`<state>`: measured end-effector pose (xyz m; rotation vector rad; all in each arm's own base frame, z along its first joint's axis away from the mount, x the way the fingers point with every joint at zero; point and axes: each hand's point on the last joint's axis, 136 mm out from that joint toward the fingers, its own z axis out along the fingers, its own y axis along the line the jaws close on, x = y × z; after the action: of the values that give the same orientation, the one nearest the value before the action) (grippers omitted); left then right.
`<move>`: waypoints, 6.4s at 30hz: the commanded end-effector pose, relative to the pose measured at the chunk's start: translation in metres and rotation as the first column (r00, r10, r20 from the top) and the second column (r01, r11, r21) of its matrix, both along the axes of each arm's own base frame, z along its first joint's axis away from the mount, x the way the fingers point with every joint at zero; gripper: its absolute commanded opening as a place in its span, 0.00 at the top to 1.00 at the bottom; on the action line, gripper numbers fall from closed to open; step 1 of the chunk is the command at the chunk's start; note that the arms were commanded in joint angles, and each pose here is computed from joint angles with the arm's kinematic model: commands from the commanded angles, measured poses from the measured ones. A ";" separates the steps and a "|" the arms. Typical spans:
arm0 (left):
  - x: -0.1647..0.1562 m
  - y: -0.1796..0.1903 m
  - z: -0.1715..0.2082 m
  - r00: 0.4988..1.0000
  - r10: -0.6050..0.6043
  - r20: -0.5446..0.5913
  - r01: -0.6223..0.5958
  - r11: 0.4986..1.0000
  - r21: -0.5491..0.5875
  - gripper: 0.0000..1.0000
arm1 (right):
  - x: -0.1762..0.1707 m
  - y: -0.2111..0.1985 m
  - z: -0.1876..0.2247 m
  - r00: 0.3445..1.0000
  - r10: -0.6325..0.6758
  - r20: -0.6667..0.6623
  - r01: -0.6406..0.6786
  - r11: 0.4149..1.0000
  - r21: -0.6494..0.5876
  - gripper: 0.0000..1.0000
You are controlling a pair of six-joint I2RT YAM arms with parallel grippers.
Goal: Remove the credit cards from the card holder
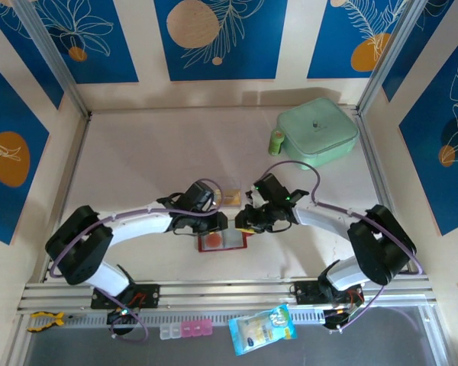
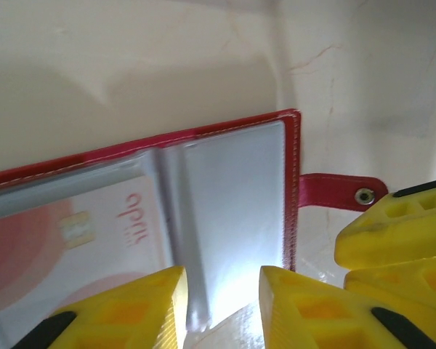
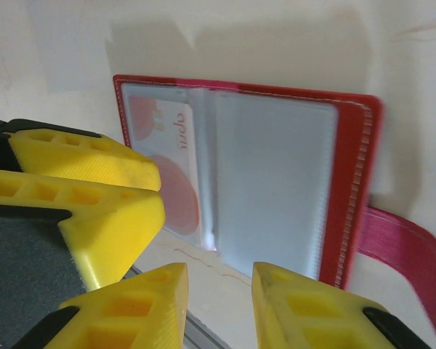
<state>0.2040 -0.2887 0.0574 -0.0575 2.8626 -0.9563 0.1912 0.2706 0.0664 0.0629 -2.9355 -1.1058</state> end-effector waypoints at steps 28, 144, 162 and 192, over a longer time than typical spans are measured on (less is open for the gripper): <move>-0.017 0.057 -0.025 0.995 0.094 -0.040 -0.092 0.994 0.061 0.90 | -0.016 0.028 -0.055 0.992 0.075 -0.102 -0.086 0.991 -0.107 0.80; -0.012 0.054 -0.011 0.997 0.071 -0.030 -0.068 0.995 0.075 0.96 | 0.002 0.049 -0.016 0.994 0.111 -0.021 -0.111 0.994 0.008 0.78; -0.010 0.029 -0.016 0.999 0.017 -0.049 -0.015 0.998 0.053 0.96 | 0.005 0.037 -0.012 0.998 0.066 -0.024 -0.065 0.997 0.031 0.78; -0.015 0.039 -0.025 0.997 0.025 -0.066 -0.019 0.995 0.099 0.97 | 0.002 0.034 -0.032 0.995 0.060 -0.080 -0.057 0.998 0.039 0.77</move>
<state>0.1914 -0.2504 0.0299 -0.1343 2.9512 -0.8365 0.1992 0.3076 0.0426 0.1287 -2.8612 -1.1426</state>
